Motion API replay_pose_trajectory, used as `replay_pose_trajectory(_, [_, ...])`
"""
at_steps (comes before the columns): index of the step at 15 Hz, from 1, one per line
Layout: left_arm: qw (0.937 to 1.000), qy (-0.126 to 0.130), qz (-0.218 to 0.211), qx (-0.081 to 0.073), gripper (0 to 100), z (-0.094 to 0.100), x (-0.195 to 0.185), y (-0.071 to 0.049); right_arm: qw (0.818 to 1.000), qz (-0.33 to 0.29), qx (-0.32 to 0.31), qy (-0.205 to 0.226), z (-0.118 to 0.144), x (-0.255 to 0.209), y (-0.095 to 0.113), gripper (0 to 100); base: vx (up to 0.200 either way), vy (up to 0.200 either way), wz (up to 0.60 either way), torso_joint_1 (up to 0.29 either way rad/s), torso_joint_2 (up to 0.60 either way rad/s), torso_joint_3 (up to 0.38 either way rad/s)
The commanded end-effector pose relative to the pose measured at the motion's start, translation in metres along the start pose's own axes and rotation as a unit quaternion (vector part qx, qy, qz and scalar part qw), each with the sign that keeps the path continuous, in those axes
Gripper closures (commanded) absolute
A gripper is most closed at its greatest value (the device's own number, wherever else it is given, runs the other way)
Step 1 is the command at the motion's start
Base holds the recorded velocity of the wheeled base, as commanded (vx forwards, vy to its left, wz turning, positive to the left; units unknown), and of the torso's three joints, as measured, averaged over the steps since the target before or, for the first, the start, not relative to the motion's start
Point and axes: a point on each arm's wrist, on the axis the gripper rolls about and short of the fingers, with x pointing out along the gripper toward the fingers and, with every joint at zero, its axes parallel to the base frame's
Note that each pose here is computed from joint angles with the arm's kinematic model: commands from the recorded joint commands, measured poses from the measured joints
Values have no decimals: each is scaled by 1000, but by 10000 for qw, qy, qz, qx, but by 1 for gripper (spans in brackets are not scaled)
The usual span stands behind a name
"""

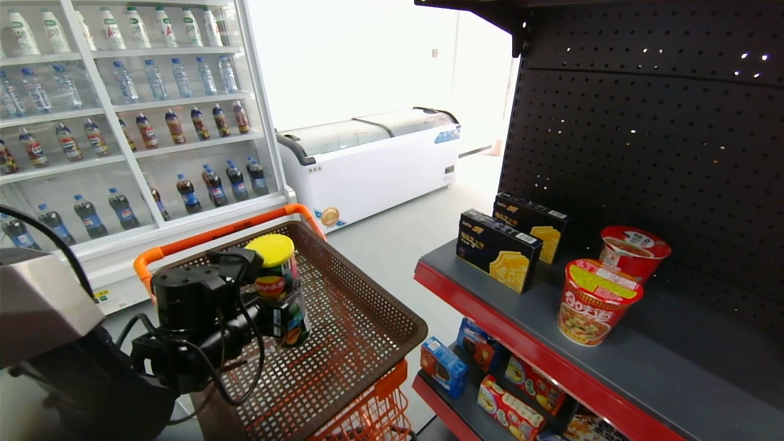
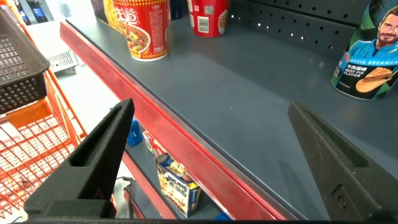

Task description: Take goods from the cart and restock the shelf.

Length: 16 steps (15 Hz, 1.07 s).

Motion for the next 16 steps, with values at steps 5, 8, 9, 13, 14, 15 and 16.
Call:
replay_pose_trajectory(5, [9961, -824, -242, -219, 100, 89, -79, 2, 10000, -7, 0, 5, 0, 0, 0, 0, 0, 0, 0, 0, 0, 0])
replay_pose_trajectory(8, [9956, -591, -630, -371, 100, 98, -118, 1, 10000, 1, 0, 5, 0, 0, 0, 0, 0, 0, 0, 0, 0, 0])
replay_pose_trajectory(9, [9959, -513, -643, -383, 100, 98, -130, 1, 10000, 1, 0, 5, 0, 0, 0, 0, 0, 0, 0, 0, 0, 0])
replay_pose_trajectory(13, [9961, -512, -673, -239, 100, 95, -159, 0, 10000, 1, 0, 5, 0, 0, 0, 0, 0, 0, 0, 0, 0, 0])
replay_pose_trajectory(14, [9963, -543, -660, -1, 100, 94, -161, 0, 10000, 1, 0, 5, 0, 0, 0, 0, 0, 0, 0, 0, 0, 0])
replay_pose_trajectory(15, [9961, -618, -625, 86, 100, 95, -164, 1, 10000, -7, 0, 5, 0, 0, 0, 0, 0, 0, 0, 0, 0, 0])
replay_pose_trajectory(16, [9954, -719, -639, -13, 100, 97, -171, 1, 10000, -7, 0, 5, 0, 0, 0, 0, 0, 0, 0, 0, 0, 0])
